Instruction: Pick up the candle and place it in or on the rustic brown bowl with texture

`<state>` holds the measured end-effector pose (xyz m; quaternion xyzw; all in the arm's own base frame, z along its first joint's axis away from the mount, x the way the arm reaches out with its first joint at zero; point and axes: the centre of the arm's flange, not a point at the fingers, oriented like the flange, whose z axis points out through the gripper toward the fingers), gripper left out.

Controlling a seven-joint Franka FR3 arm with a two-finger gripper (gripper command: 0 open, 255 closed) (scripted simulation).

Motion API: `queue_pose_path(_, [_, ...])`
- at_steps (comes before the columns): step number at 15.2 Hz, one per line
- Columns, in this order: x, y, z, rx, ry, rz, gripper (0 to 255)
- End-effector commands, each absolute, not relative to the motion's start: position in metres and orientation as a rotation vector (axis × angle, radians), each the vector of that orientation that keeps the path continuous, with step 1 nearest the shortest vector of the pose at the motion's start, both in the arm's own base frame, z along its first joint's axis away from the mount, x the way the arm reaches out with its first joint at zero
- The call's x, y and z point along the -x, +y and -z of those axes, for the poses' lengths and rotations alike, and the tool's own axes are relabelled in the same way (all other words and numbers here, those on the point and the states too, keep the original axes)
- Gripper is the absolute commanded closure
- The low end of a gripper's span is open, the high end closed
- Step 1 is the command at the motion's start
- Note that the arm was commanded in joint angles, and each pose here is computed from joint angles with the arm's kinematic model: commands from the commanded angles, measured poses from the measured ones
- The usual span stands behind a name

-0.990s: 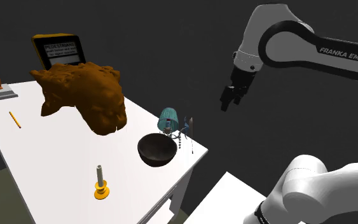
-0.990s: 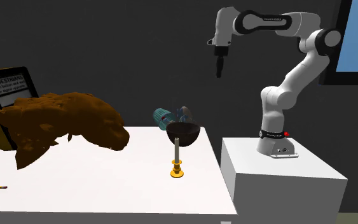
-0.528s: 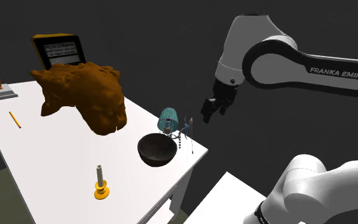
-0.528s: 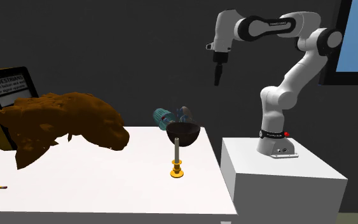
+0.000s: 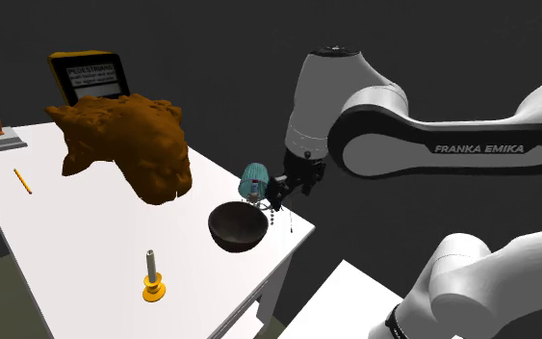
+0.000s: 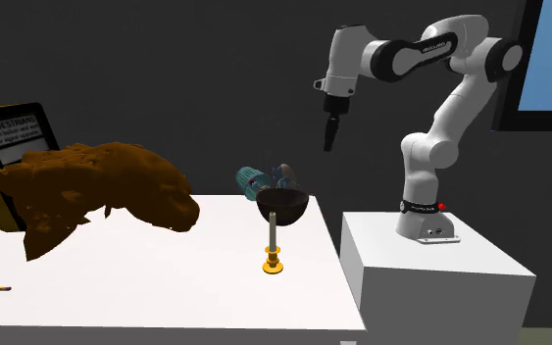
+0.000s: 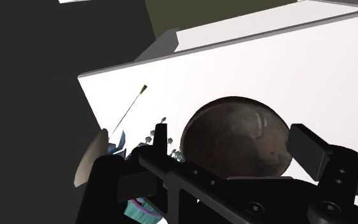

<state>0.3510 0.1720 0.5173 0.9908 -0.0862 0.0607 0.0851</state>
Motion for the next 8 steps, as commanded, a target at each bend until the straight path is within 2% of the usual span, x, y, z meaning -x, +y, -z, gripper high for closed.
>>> queue_pose_path(1, [-0.358,0.197,-0.504,-2.944,-0.275,-0.197,0])
queue_pose_path(8, [-0.382,0.279,-0.458,-2.900,-0.332,-0.249,0])
